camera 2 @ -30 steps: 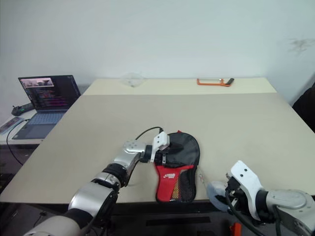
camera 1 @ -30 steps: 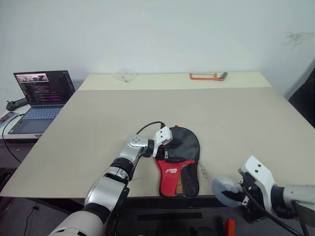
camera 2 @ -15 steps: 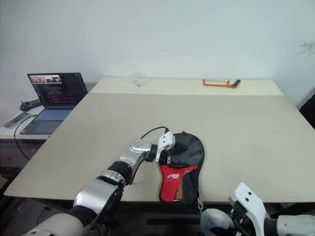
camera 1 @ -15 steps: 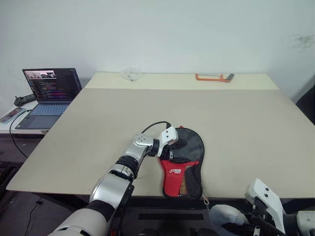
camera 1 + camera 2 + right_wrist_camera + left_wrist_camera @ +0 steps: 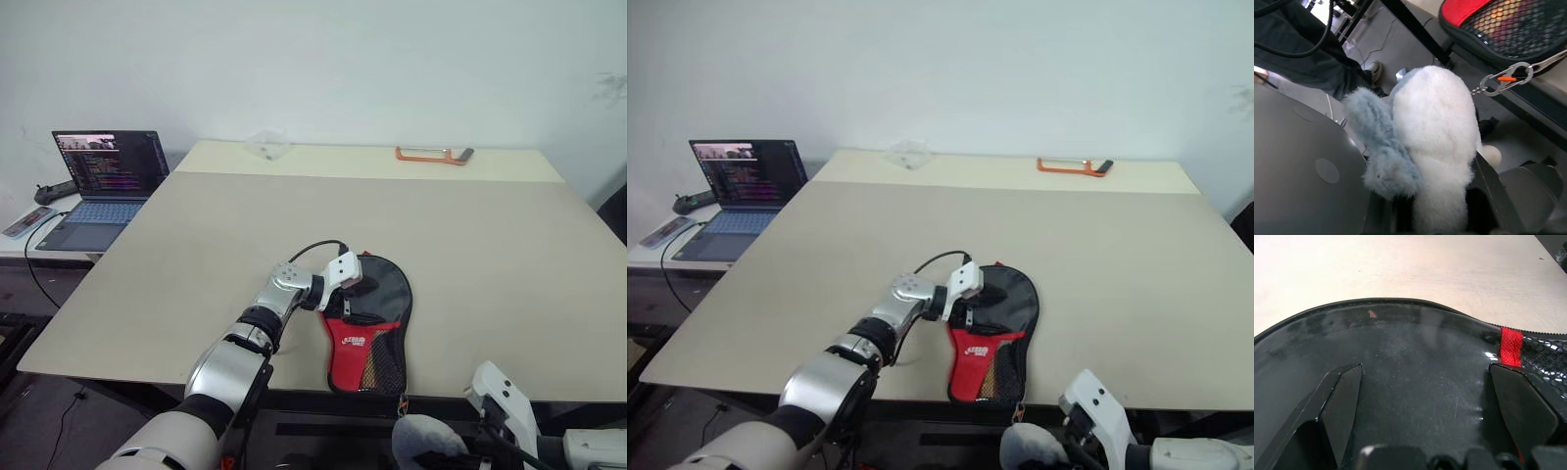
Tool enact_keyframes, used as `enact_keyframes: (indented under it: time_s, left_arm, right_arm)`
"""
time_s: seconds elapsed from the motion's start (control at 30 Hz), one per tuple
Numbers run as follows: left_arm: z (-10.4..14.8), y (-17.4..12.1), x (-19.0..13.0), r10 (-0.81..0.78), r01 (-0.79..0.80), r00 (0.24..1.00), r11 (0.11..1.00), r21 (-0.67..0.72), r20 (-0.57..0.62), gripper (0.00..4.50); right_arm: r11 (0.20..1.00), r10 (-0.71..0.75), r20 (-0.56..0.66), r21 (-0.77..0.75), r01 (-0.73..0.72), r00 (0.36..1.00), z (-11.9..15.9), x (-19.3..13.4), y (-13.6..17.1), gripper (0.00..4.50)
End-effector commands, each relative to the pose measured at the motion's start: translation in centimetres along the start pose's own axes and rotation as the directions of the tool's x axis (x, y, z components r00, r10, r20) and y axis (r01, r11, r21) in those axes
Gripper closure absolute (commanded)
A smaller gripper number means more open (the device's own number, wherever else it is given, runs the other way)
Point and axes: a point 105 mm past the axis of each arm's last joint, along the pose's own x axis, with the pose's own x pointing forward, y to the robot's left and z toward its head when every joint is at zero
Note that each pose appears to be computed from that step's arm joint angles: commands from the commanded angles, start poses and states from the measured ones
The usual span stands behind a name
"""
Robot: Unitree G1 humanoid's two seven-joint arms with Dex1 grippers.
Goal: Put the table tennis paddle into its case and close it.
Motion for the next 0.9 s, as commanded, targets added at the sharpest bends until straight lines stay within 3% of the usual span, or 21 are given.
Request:
enact_keyframes:
  time_s: [0.03,0.27,0.43,0.63,0.73,0.9]
  left_arm:
    - [-3.8,-1.1,-0.5,-0.004,-0.005,0.992,0.998,-0.065,-0.129,0.0]
    - [-3.9,-0.9,-1.1,0.031,-0.038,0.995,0.996,-0.078,-0.097,0.0]
    - [-4.9,-1.1,-2.0,0.056,-0.065,0.994,0.993,-0.094,-0.094,0.0]
    - [-5.0,-0.9,-2.7,0.091,-0.098,0.993,0.99,-0.102,-0.07,0.0]
    - [-3.9,-0.2,-3.2,0.117,-0.118,0.993,0.989,-0.095,-0.016,0.0]
    - [-1.2,0.9,-4.6,0.143,-0.138,0.985,0.989,-0.061,0.093,0.0]
  right_arm:
    - [0.999,0.014,0.007,-0.032,-0.013,1.0,0.1,0.2,0.6,4.06]
    - [0.992,0.049,-0.012,-0.12,-0.05,0.999,0.3,-0.4,0.5,1.8]
    - [0.971,0.042,-0.018,-0.235,-0.045,0.999,1.4,-2.6,-0.1,0.12]
    - [0.944,-0.021,0.165,-0.322,0.074,0.986,6.8,-5.1,-3.5,0.04]
    - [0.893,-0.102,0.342,-0.383,0.237,0.934,10.8,-4.5,-7.2,0.04]
    - [0.828,-0.081,0.515,-0.442,0.345,0.853,15.1,-2.3,-10.2,0.04]
